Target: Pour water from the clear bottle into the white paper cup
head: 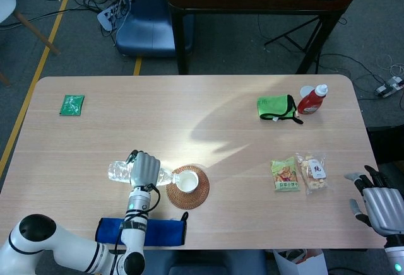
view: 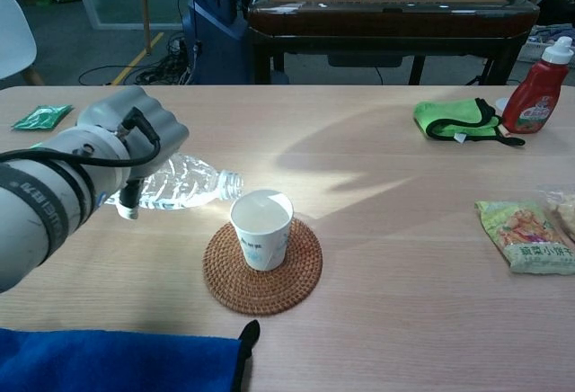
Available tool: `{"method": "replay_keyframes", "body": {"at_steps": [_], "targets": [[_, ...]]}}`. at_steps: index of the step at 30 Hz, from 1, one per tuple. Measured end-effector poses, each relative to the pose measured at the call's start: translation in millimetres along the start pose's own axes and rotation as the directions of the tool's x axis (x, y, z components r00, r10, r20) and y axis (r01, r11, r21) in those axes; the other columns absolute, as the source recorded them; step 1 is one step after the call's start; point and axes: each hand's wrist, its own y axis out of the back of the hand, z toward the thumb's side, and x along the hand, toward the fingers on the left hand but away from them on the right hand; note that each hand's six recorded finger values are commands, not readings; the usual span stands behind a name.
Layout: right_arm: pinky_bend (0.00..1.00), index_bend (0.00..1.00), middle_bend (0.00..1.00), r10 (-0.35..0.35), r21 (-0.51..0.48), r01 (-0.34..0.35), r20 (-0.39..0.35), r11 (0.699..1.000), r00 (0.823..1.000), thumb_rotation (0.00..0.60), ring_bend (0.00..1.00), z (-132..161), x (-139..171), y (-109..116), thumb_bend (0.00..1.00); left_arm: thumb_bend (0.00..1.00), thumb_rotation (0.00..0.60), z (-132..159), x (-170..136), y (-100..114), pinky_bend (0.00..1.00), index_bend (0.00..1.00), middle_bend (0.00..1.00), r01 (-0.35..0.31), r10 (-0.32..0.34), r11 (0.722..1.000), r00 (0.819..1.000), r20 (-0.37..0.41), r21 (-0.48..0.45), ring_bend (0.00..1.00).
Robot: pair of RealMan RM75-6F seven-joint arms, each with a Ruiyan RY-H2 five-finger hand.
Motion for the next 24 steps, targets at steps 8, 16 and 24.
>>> {"method": "replay_keyframes", "body": {"at_steps": [8, 16, 24], "targets": [[0.16, 0.27, 0.27, -0.001, 0.000, 0.001, 0.000, 1.000, 1.000, 0.600, 0.08, 0.1, 0.1, 0.1, 0.45, 0.03, 0.600, -1.5, 0.4, 0.4, 0.52, 0.72, 0.80, -0.005, 0.005, 1.000, 1.000, -0.009, 0.010, 0.49], [0.16, 0.27, 0.27, 0.001, 0.001, -0.001, 0.000, 1.000, 1.000, 0.600, 0.08, 0.1, 0.0, -0.3, 0.45, 0.03, 0.600, 0.7, -1.0, 2.5, 0.52, 0.72, 0.80, -0.013, 0.013, 1.000, 1.000, -0.004, 0.018, 0.49], [0.16, 0.27, 0.27, -0.001, 0.000, 0.001, 0.000, 1.000, 1.000, 0.600, 0.08, -0.1, 0.3, 0.3, 0.45, 0.03, 0.600, 3.2, -1.2, 4.1, 0.52, 0.72, 0.80, -0.017, 0.017, 0.999, 1.000, -0.003, 0.028, 0.49]]}}
